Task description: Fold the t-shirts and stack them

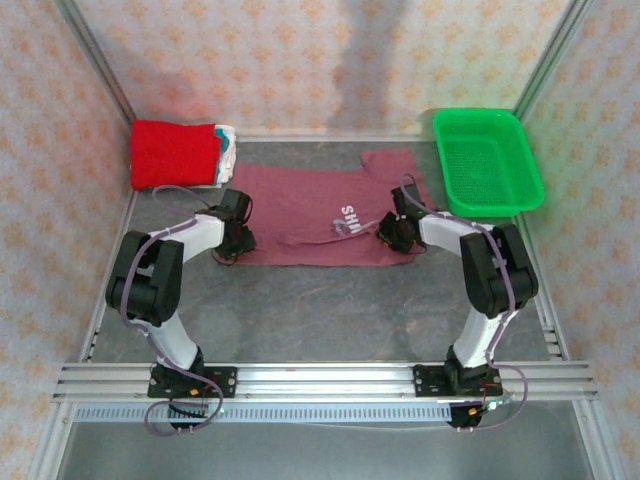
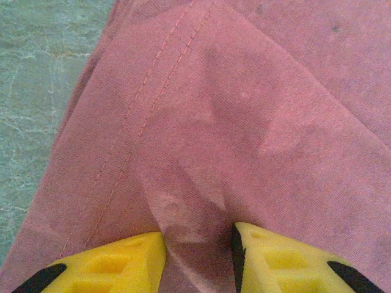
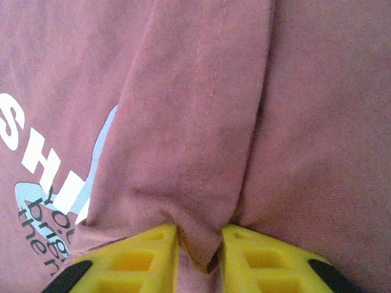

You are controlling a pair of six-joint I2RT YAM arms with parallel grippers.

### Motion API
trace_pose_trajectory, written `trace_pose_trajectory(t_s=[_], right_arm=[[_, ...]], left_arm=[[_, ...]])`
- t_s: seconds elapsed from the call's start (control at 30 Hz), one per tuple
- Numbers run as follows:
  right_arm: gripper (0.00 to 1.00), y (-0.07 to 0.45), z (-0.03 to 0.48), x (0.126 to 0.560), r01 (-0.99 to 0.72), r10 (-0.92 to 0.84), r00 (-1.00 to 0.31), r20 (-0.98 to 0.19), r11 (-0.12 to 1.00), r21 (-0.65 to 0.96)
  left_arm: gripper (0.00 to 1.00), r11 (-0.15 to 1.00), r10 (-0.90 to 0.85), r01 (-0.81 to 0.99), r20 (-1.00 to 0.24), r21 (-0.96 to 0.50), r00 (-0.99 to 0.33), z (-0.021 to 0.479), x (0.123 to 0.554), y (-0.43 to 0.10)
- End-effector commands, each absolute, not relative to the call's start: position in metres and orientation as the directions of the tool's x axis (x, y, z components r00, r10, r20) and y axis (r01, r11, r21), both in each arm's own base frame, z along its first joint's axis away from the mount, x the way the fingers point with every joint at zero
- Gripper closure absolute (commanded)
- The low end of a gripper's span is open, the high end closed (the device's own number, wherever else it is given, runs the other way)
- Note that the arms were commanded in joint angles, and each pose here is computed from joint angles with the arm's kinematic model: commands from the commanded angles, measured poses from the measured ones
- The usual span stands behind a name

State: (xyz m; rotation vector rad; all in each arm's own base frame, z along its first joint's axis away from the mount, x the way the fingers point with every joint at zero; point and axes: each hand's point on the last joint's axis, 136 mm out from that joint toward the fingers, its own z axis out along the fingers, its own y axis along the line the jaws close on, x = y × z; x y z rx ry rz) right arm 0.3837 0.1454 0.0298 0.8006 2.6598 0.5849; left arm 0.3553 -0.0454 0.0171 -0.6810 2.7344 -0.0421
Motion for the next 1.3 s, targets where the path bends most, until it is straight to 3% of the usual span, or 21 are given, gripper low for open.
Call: trace_pose_trajectory(t_s=[0.0, 0.17, 0.27, 0.5, 0.97, 1.07, 1.13, 1.27], right_arm=[[0.80, 0.142, 0.041, 0.403, 0.442, 0.581, -0.777, -0.243, 0.778, 0.446], [0.86, 0.132, 0.051, 0.413, 0.434, 0.556, -0.772, -0.307, 0.814, 0.385], [0.79, 0.129, 0.054, 0.418, 0.431, 0.543, -0.775, -0.324, 0.828, 0.359], [1.00, 0.132, 0.050, 0.437, 0.406, 0.518, -0.779, -0.354, 0.846, 0.345], [1.00, 0.150, 0.064, 0.479, 0.293, 0.391, -0.834, -0.390, 0.911, 0.288], [0.97, 0.157, 0.065, 0.488, 0.269, 0.370, -0.845, -0.387, 0.918, 0.290], [0.82, 0.163, 0.068, 0.491, 0.248, 0.346, -0.859, -0.377, 0.926, 0.286], [0.70, 0.167, 0.089, 0.492, 0.221, 0.326, -0.863, -0.387, 0.930, 0.293]], left_arm=[[0.64, 0.878, -0.476, -0.475, -0.209, -0.054, -0.854, -0.005, 0.325, -0.042], [0.64, 0.875, -0.480, -0.480, -0.216, -0.057, -0.850, -0.005, 0.324, -0.042], [0.64, 0.875, -0.481, -0.480, -0.212, -0.062, -0.851, -0.006, 0.324, -0.043], [0.64, 0.875, -0.483, -0.481, -0.204, -0.064, -0.851, -0.009, 0.325, -0.044], [0.65, 0.871, -0.489, -0.487, -0.212, -0.067, -0.846, -0.008, 0.325, -0.043], [0.65, 0.870, -0.490, -0.488, -0.209, -0.064, -0.846, -0.008, 0.326, -0.043], [0.65, 0.870, -0.490, -0.488, -0.207, -0.065, -0.847, -0.008, 0.326, -0.044], [0.65, 0.865, -0.499, -0.498, -0.212, -0.062, -0.840, -0.008, 0.324, -0.042]])
